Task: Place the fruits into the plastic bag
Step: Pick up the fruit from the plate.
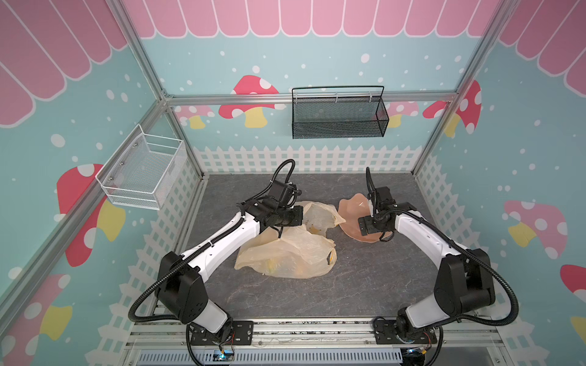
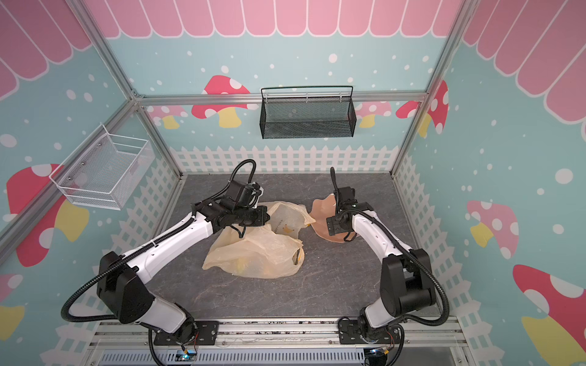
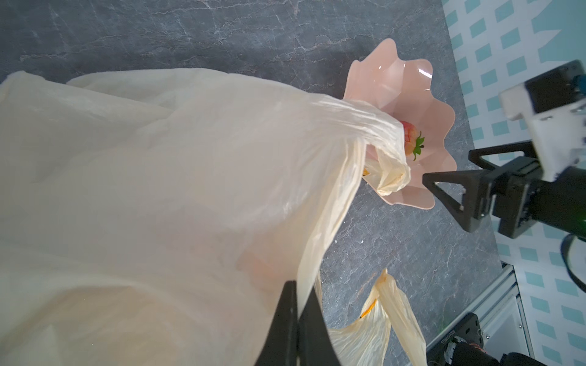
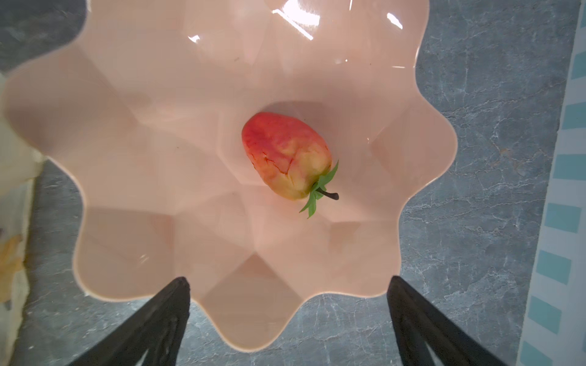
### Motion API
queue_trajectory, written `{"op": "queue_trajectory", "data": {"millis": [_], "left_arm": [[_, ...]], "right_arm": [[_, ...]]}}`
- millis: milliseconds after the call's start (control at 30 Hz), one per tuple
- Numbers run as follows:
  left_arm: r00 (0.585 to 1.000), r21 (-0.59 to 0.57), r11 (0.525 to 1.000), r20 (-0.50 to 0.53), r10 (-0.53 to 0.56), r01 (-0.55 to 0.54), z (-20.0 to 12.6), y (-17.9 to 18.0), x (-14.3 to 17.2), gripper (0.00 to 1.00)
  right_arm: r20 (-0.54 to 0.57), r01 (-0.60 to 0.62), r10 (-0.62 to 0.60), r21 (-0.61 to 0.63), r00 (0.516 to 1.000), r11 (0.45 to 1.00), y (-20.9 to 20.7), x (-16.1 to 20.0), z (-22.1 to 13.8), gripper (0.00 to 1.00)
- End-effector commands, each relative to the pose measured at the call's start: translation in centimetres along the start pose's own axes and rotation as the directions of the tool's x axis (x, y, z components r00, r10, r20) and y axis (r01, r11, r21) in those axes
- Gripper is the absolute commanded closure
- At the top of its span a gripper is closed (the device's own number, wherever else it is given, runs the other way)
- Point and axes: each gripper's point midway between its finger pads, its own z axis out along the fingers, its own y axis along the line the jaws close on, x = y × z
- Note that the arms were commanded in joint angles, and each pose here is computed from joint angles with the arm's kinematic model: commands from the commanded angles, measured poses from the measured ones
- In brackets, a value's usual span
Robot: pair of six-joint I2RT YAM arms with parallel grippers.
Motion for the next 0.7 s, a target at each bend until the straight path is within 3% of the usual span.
{"op": "queue_trajectory", "data": {"millis": [0, 433, 667], "left_arm": [[1.000, 0.007, 1.000, 0.017, 0.008, -0.008, -0.6, -0.3, 0.1, 1.00], [1.000, 0.002, 1.000, 0.022, 0.009, -0.009, -0.8, -0.4, 0.0, 1.00], [1.000, -0.009, 1.000, 0.021, 0.015, -0.015, -0.9, -0.2, -0.1, 1.00]], "right_arm": [[-0.050, 0.081, -0.079, 0.034, 0.996, 0.996, -0.5, 0.8, 2.0, 0.03], [-0.085, 0.105, -0.100, 0.056, 0.991, 0.993, -0.3, -0.7, 6.8, 0.11], [-0.058, 0.092, -0.088, 0.073, 0.994, 0.993, -0.6, -2.3, 7.5, 0.13]]}}
